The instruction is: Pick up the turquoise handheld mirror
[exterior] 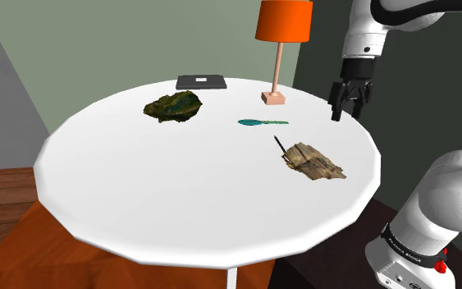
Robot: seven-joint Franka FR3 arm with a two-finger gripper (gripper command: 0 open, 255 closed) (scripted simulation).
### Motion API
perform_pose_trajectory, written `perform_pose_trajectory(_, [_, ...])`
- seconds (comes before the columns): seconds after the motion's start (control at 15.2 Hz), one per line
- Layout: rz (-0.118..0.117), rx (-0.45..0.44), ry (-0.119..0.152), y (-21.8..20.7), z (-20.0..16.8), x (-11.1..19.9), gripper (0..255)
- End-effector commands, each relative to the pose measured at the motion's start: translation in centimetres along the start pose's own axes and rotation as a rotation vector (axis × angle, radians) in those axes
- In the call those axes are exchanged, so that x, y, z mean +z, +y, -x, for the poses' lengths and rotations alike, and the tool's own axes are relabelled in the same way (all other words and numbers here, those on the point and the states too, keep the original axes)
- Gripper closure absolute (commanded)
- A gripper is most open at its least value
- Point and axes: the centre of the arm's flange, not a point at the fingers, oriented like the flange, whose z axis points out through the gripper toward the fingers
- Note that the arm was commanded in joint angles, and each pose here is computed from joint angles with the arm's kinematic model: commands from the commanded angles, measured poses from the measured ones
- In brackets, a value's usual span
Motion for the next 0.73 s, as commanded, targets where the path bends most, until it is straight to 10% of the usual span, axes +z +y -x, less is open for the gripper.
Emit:
perform_pose_trajectory(0.0, [0.0,0.0,0.0,0.0,0.0,0.0,0])
perform_pose_trajectory(0.66, [0.025,-0.233,0.042,2.5,-11.9,2.9,0])
